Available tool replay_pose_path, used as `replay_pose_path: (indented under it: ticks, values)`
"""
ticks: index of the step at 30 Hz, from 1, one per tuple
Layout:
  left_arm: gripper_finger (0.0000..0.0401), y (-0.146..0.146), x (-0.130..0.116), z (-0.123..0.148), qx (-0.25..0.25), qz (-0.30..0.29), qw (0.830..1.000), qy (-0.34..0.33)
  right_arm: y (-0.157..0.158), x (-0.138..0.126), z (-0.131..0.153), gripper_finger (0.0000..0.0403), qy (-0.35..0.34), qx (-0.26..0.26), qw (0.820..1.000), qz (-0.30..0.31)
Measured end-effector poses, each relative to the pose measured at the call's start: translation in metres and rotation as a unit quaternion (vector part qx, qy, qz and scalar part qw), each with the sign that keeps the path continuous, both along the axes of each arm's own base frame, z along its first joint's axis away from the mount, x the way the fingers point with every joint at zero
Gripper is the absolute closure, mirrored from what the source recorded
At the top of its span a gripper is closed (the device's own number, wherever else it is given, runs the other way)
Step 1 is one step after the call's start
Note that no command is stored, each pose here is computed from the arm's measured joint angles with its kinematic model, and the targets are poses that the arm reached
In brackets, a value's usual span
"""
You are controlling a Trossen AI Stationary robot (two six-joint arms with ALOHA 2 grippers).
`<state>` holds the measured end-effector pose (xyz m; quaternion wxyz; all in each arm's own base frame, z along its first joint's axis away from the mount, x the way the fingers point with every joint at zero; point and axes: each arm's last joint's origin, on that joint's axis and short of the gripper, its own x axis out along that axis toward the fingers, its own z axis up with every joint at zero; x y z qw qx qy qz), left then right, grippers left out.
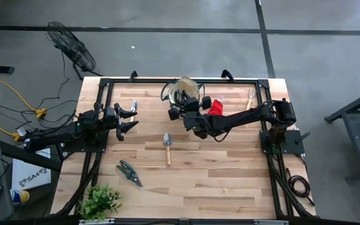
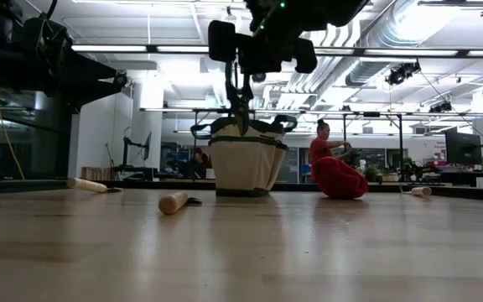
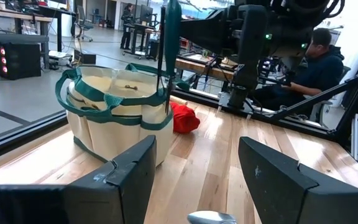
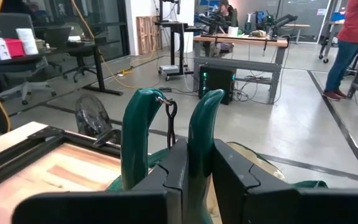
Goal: Pick & Place Garden tools in Gardening bag
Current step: Put the green shear scissors into the gardening bag
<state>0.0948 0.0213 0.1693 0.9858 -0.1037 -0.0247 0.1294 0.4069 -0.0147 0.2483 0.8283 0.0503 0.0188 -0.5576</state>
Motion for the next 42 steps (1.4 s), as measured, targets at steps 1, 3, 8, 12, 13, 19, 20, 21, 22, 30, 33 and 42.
replay_pose_path:
  ticks: [1, 3, 8, 12, 13, 19, 20, 21, 22, 30, 33, 42]
  values:
    - [0.0178, 0.000, 0.000, 0.000, 0.000, 0.000, 1.000, 0.000, -0.001, 0.000, 0.000, 0.0365, 0.001, 0.000, 1.000, -0.001]
    - [0.0178, 0.000, 0.000, 0.000, 0.000, 0.000, 1.000, 0.000, -0.003, 0.000, 0.000, 0.0365, 0.001, 0.000, 1.000, -0.003]
    - [0.0178, 0.000, 0.000, 0.000, 0.000, 0.000, 1.000, 0.000, -0.003, 0.001, -0.004, 0.0365, -0.009, 0.011, 1.000, 0.006]
    - [0.0178, 0.000, 0.000, 0.000, 0.000, 0.000, 1.000, 0.000, -0.002, 0.004, -0.013, 0.0365, -0.001, 0.014, 1.000, 0.011]
    - [0.0178, 0.000, 0.000, 0.000, 0.000, 0.000, 1.000, 0.000, -0.002, 0.005, -0.014, 0.0365, -0.003, 0.014, 1.000, 0.010]
    - [0.0178, 0.000, 0.000, 0.000, 0.000, 0.000, 1.000, 0.000, -0.005, 0.007, -0.019, 0.0365, 0.003, 0.015, 1.000, 0.010]
    - [0.0178, 0.000, 0.000, 0.000, 0.000, 0.000, 1.000, 0.000, -0.005, 0.007, -0.019, 0.0365, 0.004, 0.015, 1.000, 0.010]
    - [0.0178, 0.000, 0.000, 0.000, 0.000, 0.000, 1.000, 0.000, -0.006, 0.007, -0.020, 0.0365, 0.005, 0.015, 1.000, 0.008]
    - [0.0178, 0.000, 0.000, 0.000, 0.000, 0.000, 1.000, 0.000, -0.007, 0.007, -0.020, 0.0365, 0.006, 0.015, 1.000, 0.007]
    - [0.0178, 0.000, 0.000, 0.000, 0.000, 0.000, 1.000, 0.000, -0.010, 0.005, -0.025, 0.0365, 0.001, 0.027, 1.000, -0.006]
    - [0.0178, 0.000, 0.000, 0.000, 0.000, 0.000, 1.000, 0.000, -0.011, 0.004, -0.027, 0.0365, 0.003, 0.032, 0.999, -0.010]
    - [0.0178, 0.000, 0.000, 0.000, 0.000, 0.000, 1.000, 0.000, -0.016, 0.001, -0.031, 0.0365, 0.004, 0.043, 0.999, -0.024]
